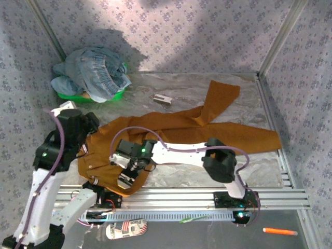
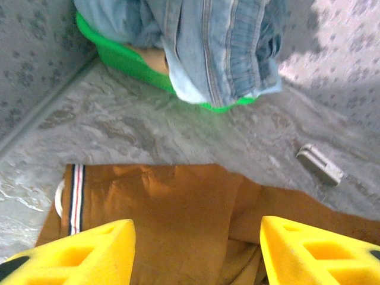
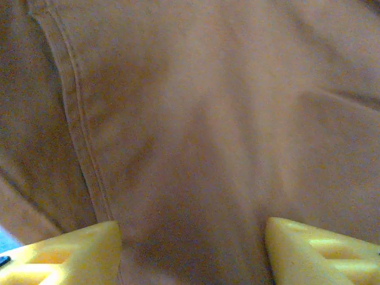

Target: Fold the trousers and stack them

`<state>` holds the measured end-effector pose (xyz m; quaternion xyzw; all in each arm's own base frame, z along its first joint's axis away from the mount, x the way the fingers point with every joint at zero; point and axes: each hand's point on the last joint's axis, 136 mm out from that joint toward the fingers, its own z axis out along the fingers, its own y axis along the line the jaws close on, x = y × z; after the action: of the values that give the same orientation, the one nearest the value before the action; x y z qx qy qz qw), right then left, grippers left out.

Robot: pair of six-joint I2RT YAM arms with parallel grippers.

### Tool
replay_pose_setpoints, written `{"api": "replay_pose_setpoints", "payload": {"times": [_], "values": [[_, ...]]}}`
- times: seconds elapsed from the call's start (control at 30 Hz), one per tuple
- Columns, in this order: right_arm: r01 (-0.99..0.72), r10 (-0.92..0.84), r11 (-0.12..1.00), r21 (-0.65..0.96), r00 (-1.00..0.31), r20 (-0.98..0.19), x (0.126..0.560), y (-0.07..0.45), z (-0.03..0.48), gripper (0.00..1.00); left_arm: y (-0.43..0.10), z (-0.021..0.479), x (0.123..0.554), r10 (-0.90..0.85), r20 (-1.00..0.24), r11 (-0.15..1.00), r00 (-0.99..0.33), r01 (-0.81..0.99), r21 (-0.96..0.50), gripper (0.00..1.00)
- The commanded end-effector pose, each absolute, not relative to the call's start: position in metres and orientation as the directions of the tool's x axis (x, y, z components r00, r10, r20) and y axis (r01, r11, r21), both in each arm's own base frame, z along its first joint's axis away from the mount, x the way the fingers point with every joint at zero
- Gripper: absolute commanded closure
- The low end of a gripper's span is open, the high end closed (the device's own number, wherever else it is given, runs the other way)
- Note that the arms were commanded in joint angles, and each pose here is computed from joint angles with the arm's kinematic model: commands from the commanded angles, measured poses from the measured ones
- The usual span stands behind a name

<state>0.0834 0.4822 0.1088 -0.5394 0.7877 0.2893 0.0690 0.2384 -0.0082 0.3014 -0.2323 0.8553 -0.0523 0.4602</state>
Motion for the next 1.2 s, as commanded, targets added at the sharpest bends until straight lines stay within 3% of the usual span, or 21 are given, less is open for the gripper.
{"api": "replay_pose_setpoints", "payload": {"times": [0.0, 0.17, 0.37, 0.8, 0.93, 1.17], "values": [[-0.867, -0.722, 0.387, 0.315, -0.497, -0.481, 0.130, 0.454, 0.137, 0.33, -0.029, 0.252, 0.261, -0.491, -0.669, 0.870, -0.559, -0.352, -0.345, 0.41], [-0.676, -0.477, 0.680, 0.284, -0.702, -0.528, 0.212, 0.368, 0.158, 0.33, -0.051, 0.151, 0.271, -0.592, -0.446, 0.806, -0.671, -0.476, -0.352, 0.43], [-0.458, -0.262, 0.841, 0.287, -0.810, -0.524, 0.253, 0.263, 0.154, 0.32, -0.047, 0.074, 0.256, -0.744, -0.299, 0.669, -0.598, -0.663, -0.336, 0.43], [-0.064, 0.113, 0.933, 0.355, -0.882, -0.458, 0.292, 0.146, 0.137, 0.30, -0.013, 0.002, 0.288, -0.842, -0.148, 0.538, -0.519, -0.788, -0.299, 0.45], [0.055, 0.235, 0.919, 0.390, -0.872, -0.430, 0.301, 0.119, 0.133, 0.30, 0.011, 0.002, 0.323, -0.843, -0.174, 0.537, -0.508, -0.799, -0.269, 0.46], [0.192, 0.354, 0.897, 0.398, -0.852, -0.386, 0.307, 0.083, 0.120, 0.29, 0.039, 0.015, 0.378, -0.766, -0.259, 0.634, -0.588, -0.757, -0.157, 0.51]]}}
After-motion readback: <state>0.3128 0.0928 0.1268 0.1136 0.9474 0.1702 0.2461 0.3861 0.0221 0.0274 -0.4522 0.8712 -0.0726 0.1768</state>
